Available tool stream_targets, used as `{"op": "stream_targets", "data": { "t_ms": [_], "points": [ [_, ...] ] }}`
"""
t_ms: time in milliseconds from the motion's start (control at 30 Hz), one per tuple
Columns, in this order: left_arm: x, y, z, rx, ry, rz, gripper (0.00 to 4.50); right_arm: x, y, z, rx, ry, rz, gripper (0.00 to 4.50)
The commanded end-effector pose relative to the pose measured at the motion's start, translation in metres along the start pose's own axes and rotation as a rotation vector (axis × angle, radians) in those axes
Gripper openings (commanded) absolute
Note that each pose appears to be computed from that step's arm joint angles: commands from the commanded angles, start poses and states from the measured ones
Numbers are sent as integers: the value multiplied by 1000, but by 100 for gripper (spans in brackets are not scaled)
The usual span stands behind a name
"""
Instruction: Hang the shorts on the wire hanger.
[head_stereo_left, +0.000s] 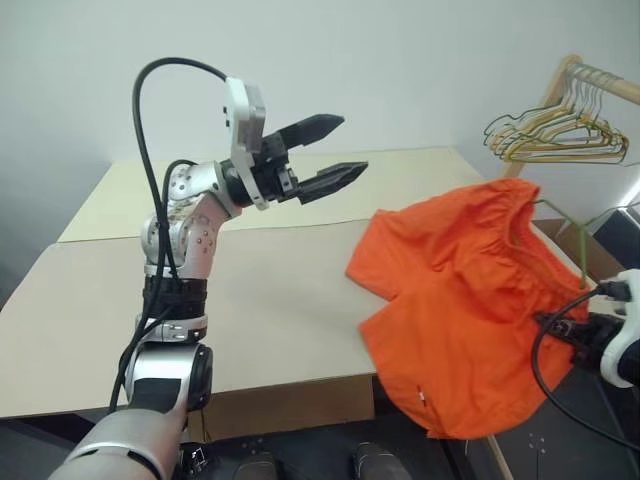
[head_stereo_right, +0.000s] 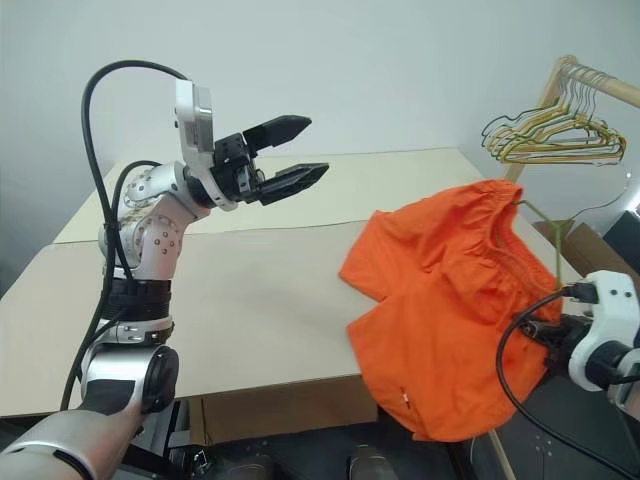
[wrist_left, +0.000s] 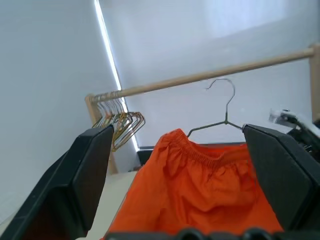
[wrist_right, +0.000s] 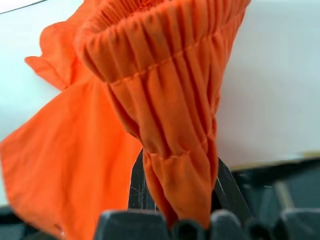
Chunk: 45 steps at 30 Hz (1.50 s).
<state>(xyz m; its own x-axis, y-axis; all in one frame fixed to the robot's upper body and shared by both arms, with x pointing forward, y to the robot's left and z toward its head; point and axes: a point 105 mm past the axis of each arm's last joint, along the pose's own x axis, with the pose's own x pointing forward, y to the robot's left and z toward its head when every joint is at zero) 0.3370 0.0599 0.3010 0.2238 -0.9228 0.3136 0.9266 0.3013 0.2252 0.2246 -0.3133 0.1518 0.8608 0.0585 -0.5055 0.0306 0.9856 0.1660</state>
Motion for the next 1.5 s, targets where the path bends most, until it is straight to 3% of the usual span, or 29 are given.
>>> {"op": "stream_targets", "data": {
  "t_ms": [33, 333, 800, 1133, 1367, 1500],
  "points": [
    [0, -5, 11, -5, -39, 17, 446, -8, -24, 26, 88, -113, -128, 0],
    [-3, -9, 15, -18, -45, 27, 446, -16, -69, 66, 348, -245, -363, 0],
    [-3, -12, 15, -14, -42, 10, 446, -33, -102, 100, 747, -322, -483, 0],
    [-2, -18, 14, -24, -43, -12, 446, -45, -128, 82, 1037, -252, -613, 0],
    [-2, -21, 11, -11, -23, -29, 446, -44, -132, 71, 930, -207, -717, 0],
    [-3, -21, 11, -11, -19, -29, 450, -46, -134, 68, 902, -202, -770, 110]
  ]
}}
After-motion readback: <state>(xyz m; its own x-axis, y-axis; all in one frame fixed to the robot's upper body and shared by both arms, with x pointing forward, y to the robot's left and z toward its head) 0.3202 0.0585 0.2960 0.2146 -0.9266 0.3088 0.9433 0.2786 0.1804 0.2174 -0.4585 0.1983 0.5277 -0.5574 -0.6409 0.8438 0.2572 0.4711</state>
